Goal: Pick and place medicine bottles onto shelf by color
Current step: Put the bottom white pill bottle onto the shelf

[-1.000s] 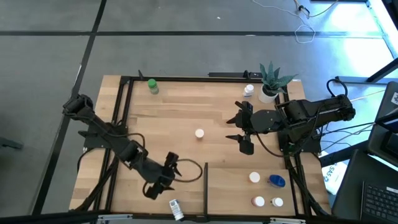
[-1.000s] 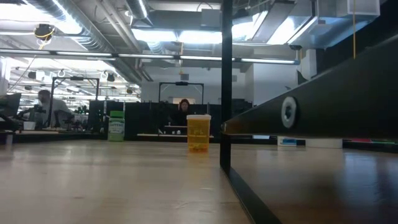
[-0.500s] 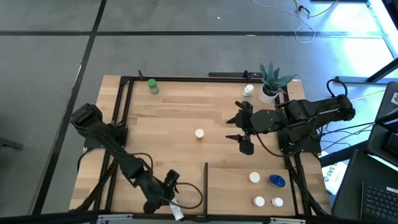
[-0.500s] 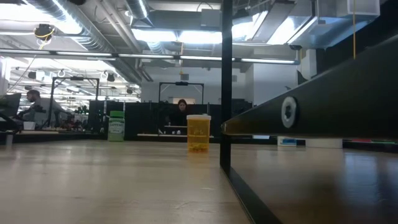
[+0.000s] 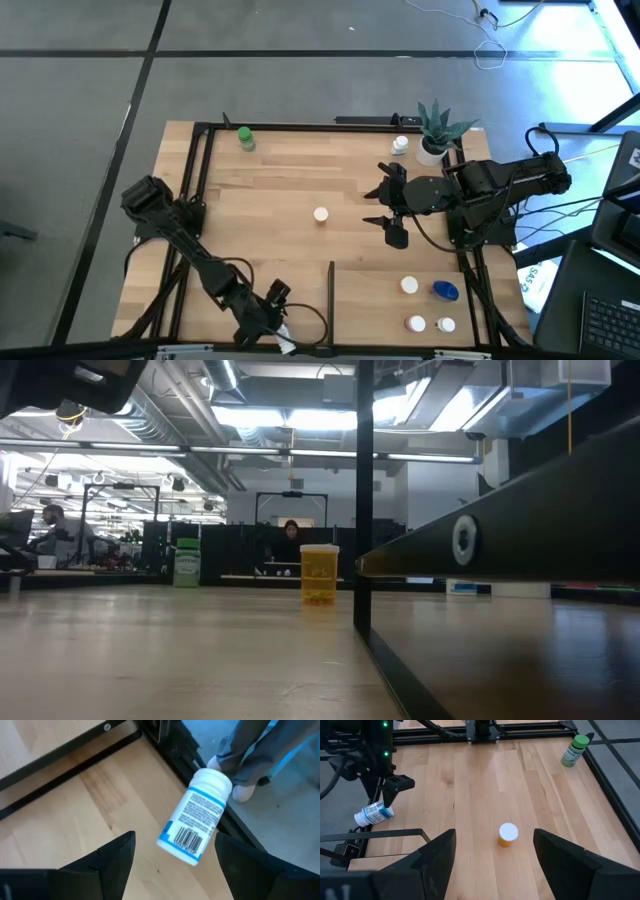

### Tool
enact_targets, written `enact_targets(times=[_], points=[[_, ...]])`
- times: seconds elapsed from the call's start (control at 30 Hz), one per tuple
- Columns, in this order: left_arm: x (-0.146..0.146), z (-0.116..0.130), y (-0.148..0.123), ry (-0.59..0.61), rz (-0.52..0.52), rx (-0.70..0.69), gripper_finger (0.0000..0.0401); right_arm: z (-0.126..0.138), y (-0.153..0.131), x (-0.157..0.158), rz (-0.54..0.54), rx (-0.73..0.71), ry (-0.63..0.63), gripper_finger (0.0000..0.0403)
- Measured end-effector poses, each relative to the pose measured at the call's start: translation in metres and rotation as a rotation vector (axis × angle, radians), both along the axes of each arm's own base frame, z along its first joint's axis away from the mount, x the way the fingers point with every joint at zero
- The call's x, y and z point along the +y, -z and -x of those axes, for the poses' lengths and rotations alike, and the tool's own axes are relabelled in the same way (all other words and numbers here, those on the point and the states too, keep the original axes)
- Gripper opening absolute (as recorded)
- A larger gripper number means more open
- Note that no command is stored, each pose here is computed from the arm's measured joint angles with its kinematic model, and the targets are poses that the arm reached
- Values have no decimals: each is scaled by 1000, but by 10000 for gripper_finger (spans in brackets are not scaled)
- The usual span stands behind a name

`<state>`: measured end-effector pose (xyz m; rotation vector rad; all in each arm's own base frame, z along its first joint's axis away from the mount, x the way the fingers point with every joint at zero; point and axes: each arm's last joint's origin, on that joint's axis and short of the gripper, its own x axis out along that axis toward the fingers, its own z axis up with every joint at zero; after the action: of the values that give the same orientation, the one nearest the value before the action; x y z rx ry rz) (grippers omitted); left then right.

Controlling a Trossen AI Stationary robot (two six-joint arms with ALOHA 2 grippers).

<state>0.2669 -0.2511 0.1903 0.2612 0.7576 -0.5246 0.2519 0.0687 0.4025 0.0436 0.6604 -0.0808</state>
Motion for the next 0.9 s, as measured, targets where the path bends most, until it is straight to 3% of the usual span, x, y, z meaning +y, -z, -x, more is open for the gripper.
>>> enact_targets(times=[0.77, 0.9], points=[[-7, 3, 1, 198, -120, -89, 267, 0, 0, 0, -4, 7, -7, 268], [-5, 1, 1, 190, -121, -88, 267, 1, 1, 2, -2, 24, -105, 268]])
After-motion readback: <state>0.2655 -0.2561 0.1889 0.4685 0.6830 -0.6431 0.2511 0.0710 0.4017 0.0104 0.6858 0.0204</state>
